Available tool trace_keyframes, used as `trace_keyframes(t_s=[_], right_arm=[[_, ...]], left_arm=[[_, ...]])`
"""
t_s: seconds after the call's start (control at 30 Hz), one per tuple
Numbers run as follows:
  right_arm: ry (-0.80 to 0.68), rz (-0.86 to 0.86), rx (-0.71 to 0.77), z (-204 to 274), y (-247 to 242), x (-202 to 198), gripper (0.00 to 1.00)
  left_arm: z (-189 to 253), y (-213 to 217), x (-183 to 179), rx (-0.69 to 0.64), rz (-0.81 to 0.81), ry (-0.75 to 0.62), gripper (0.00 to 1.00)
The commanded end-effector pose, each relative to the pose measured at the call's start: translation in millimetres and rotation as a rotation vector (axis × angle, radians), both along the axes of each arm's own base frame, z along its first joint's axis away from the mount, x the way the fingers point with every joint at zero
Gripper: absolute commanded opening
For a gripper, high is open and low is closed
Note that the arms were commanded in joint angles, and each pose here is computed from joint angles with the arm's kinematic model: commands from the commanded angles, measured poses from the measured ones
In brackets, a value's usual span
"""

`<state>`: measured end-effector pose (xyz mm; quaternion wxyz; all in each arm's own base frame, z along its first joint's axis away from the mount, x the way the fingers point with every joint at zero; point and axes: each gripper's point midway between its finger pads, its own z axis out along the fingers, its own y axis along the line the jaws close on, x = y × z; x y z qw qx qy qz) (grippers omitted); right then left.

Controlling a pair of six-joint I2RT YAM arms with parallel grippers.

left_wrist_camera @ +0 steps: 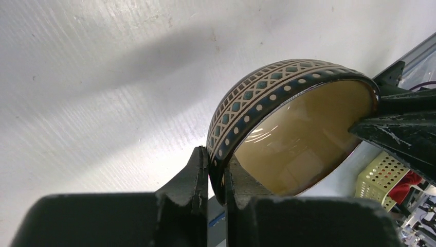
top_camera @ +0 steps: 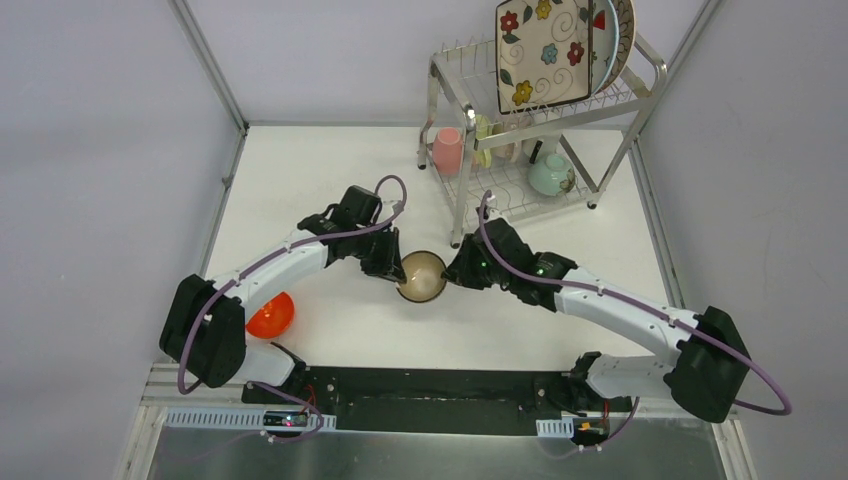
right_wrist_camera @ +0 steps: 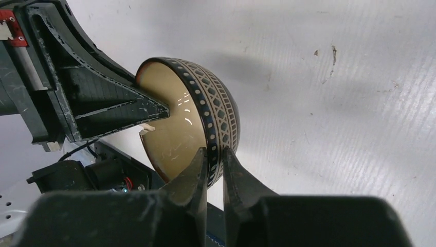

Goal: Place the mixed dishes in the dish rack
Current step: Pick up the bowl from the center of the board.

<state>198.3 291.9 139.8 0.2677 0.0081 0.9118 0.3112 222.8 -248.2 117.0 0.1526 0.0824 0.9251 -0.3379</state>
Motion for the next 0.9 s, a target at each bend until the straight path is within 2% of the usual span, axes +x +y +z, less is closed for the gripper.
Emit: trace_keyframes(t_s=[0.0, 0.03, 0.17, 0.4, 0.47, 0.5, 0.53, 0.63, 0.77, 0.87], right_arm=[[-0.166, 0.023, 0.078, 40, 6, 12, 0.33], [-0.191, 0.024, 0.066, 41, 3, 14, 0.4], [-0.287, 0.044, 0.032, 51, -9, 16, 0.5], [-0.505, 0.181, -0.013, 75, -20, 13, 0.6], [-0.604, 0.231, -0.012, 84, -20, 13, 0.72], [-0.656, 0.26, -0.005, 89, -20, 11, 0.91], [-0.708, 0.273, 0.005, 95, -20, 11, 0.99], [-0.831, 0.278, 0.013, 114, -25, 13, 1.0], [-0.845, 0.311, -0.062, 117, -31, 14, 1.0], [-0.866, 0.379, -0.061, 122, -24, 10, 1.0]], left_arm=[[44, -18, 11, -0.107, -0.054, -0.114, 0.0], [45, -18, 11, -0.108, -0.053, -0.116, 0.0], [47, -16, 9, -0.101, -0.059, -0.124, 0.0], [56, -14, 0, -0.099, -0.126, -0.128, 0.0], [60, -12, -4, -0.102, -0.145, -0.137, 0.0], [60, -11, -5, -0.099, -0.152, -0.14, 0.0], [61, -9, -7, -0.093, -0.157, -0.142, 0.0], [62, -3, -6, -0.072, -0.173, -0.156, 0.0], [64, 10, -3, -0.047, -0.172, -0.158, 0.0], [70, 15, -4, -0.08, -0.175, -0.145, 0.0]])
